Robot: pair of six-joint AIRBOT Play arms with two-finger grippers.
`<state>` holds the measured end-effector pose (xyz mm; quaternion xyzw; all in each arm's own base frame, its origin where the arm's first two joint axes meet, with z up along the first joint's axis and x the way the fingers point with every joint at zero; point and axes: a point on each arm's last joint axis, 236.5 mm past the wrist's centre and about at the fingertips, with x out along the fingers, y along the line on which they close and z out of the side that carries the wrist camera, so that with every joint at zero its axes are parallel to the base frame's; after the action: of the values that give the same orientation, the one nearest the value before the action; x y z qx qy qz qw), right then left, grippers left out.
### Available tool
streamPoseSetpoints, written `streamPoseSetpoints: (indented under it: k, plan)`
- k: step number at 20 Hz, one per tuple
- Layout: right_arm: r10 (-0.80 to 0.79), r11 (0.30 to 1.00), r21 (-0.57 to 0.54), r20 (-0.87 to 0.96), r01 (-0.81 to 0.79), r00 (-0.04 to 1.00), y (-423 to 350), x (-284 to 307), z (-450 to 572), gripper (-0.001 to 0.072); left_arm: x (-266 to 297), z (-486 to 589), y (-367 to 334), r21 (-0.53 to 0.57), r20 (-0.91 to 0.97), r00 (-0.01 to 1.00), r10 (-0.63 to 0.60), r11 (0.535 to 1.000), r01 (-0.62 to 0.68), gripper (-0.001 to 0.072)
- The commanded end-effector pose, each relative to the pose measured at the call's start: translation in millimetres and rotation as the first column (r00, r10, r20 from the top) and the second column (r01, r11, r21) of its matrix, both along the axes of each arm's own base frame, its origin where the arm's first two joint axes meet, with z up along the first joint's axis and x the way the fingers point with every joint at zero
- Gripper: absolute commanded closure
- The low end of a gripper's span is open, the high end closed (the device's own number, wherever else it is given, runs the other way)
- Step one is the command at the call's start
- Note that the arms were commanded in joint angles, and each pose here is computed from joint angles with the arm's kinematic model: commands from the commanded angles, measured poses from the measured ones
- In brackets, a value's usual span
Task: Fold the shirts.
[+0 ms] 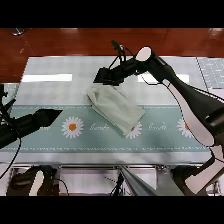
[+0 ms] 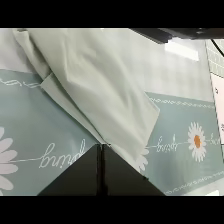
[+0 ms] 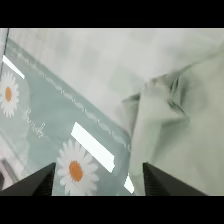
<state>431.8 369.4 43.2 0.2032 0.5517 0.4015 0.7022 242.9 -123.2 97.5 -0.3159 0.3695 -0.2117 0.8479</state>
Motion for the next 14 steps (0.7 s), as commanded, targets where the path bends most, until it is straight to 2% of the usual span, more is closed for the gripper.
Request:
streamPoseSetpoints:
  k: [1,2,4,6,7,10,12,14]
  plan:
    - [0.063,0.998,-0.017,-0.063,-0.064,0.996,-42.1,-17.0,23.6,0.0078,1.0,-0.8,1.0,-0.003,0.001,1.000,0.010,1.000,-0.010,0.0682]
    - [0.073,0.996,-0.046,-0.062,-0.076,0.995,-69.5,-22.4,38.5,0.0079,1.0,-0.9,0.9,-0.003,0.001,1.000,0.009,1.000,-0.009,0.0682]
    - [0.053,0.979,-0.196,-0.003,-0.052,0.999,-136.0,-31.3,63.8,0.0079,1.1,-0.9,1.0,-0.003,0.001,1.000,0.010,1.000,-0.010,0.0682]
    - [-0.045,0.934,-0.347,0.119,0.084,0.992,-201.1,-39.9,85.3,0.0079,1.2,-0.8,1.0,-0.003,0.001,1.000,0.010,1.000,-0.010,0.0682]
    - [-0.115,0.910,-0.373,0.191,0.180,0.975,-224.6,-46.2,93.5,0.0080,1.2,-0.8,1.0,-0.003,0.001,1.000,0.010,1.000,-0.010,0.0682]
    - [-0.401,0.816,-0.301,0.320,0.494,0.858,-266.0,-86.5,76.5,0.0090,1.1,-0.8,1.0,-0.003,0.001,1.000,0.009,1.000,-0.009,0.0682]
    - [-0.619,0.735,-0.189,0.206,0.652,0.758,-265.0,-124.2,26.3,0.0090,1.4,-0.7,1.2,-0.003,0.002,1.000,0.011,1.000,-0.011,0.0682]
    - [-0.728,0.683,-0.106,-0.022,0.723,0.685,-241.1,-160.5,-31.1,0.0090,3.9,0.6,2.9,-0.003,0.011,1.000,0.022,1.000,-0.022,0.0682]
